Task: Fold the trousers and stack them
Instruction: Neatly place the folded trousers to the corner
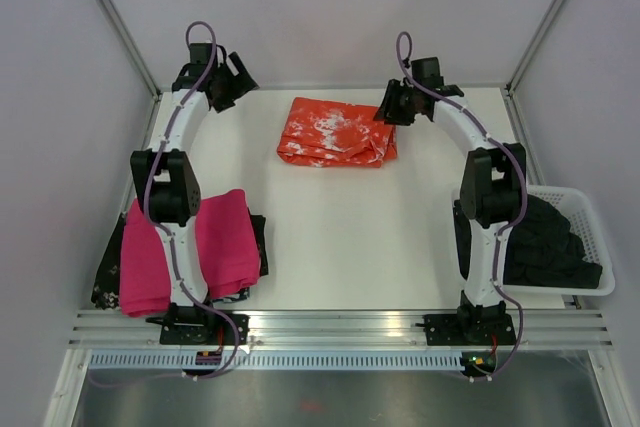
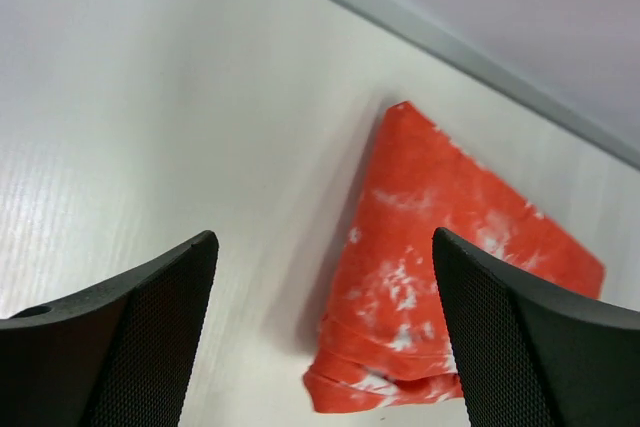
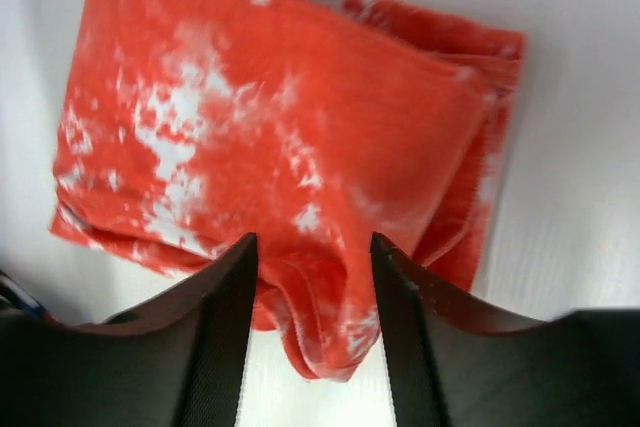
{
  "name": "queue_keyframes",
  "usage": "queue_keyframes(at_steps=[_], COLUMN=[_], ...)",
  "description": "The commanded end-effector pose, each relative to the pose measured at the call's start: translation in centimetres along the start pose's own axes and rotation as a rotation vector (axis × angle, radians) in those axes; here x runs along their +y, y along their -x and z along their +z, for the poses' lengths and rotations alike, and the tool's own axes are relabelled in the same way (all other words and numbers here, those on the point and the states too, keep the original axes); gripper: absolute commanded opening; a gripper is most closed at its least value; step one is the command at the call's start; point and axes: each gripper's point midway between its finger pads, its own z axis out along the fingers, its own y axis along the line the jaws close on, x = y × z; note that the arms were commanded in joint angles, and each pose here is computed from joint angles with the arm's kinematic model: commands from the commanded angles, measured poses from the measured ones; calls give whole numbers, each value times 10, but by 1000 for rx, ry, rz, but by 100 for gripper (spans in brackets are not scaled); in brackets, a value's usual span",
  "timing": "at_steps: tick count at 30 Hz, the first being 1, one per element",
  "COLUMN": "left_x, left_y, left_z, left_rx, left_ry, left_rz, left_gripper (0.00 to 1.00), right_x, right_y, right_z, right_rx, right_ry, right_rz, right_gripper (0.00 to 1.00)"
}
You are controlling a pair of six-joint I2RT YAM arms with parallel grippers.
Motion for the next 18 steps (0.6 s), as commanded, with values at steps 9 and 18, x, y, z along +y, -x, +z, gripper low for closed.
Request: queue_keyframes(at_steps=[9,18], left_x=[-6,-32], left_y=[-92,-150], left_z=[40,60], left_rx=[305,456], left_ry=[-254,-432], left_rz=[237,179], left_gripper=[93,95], right_x=[-83,-39], right_y=[-115,-51], right_z=[35,31], right_rx=[289,165], right_ry=[-207,-54], right_rz=[-154,-62], right_gripper=[18,54])
